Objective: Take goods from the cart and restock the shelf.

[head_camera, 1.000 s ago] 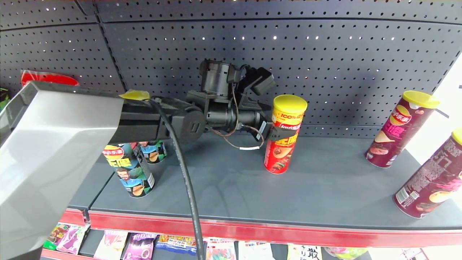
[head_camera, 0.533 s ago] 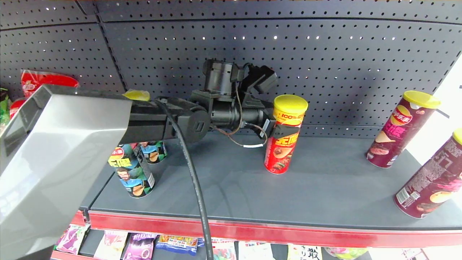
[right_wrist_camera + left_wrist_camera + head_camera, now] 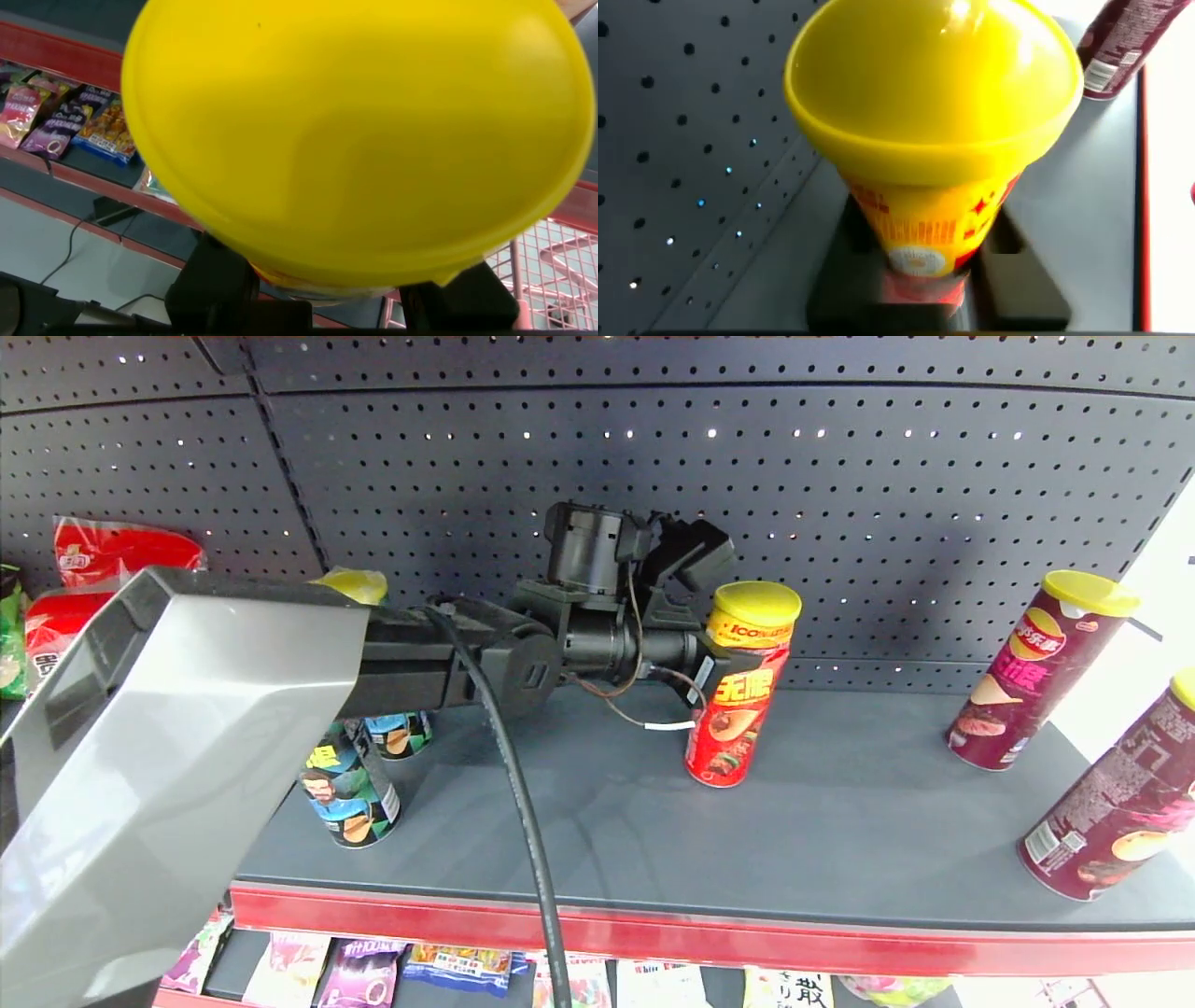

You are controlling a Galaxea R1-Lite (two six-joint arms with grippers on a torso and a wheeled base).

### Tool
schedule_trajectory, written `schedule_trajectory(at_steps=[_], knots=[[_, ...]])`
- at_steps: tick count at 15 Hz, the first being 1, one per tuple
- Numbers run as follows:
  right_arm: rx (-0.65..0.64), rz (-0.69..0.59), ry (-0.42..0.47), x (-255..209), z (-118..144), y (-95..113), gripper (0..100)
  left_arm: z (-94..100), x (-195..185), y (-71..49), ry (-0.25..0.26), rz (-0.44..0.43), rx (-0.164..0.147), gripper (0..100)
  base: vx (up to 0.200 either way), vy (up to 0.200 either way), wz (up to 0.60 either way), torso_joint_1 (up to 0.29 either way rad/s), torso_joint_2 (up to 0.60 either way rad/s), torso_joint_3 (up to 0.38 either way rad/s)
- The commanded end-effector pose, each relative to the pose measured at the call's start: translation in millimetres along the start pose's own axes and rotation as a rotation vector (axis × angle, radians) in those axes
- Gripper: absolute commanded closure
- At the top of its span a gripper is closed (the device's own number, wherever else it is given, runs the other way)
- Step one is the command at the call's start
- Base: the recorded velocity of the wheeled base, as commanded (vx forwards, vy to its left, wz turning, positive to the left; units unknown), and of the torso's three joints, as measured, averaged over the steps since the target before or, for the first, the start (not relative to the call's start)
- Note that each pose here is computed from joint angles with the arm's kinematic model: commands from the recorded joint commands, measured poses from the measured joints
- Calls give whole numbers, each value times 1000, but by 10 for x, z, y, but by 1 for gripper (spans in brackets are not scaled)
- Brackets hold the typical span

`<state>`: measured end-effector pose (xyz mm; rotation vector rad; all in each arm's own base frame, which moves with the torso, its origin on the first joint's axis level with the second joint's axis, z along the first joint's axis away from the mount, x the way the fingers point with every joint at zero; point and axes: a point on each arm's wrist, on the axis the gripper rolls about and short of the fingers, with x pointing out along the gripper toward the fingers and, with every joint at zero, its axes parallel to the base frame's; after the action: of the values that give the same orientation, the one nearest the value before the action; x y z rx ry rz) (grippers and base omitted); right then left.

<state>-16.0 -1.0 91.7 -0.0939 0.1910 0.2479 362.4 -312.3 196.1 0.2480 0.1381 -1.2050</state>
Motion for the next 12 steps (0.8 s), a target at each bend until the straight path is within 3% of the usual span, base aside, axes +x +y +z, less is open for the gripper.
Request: schedule_trajectory(at_steps=[1, 3, 7, 12], knots=[[-1, 0, -2, -1, 2, 0, 100, 100, -104, -73, 0, -8, -1, 100, 0, 0, 0, 0, 0, 0], [-1, 0, -2, -1, 2, 0, 100, 145, -260, -139, 14, -10, -20, 100, 0, 0, 0, 0, 0, 0], [1, -1, -2, -1, 2, 0, 100, 136, -748, -401, 64, -21, -50, 100, 0, 0, 0, 0, 0, 0], [-1, 0, -6, -4, 7, 0, 100, -120, -1053, -671, 48, -19, -44, 100, 0, 0, 0, 0, 0, 0]])
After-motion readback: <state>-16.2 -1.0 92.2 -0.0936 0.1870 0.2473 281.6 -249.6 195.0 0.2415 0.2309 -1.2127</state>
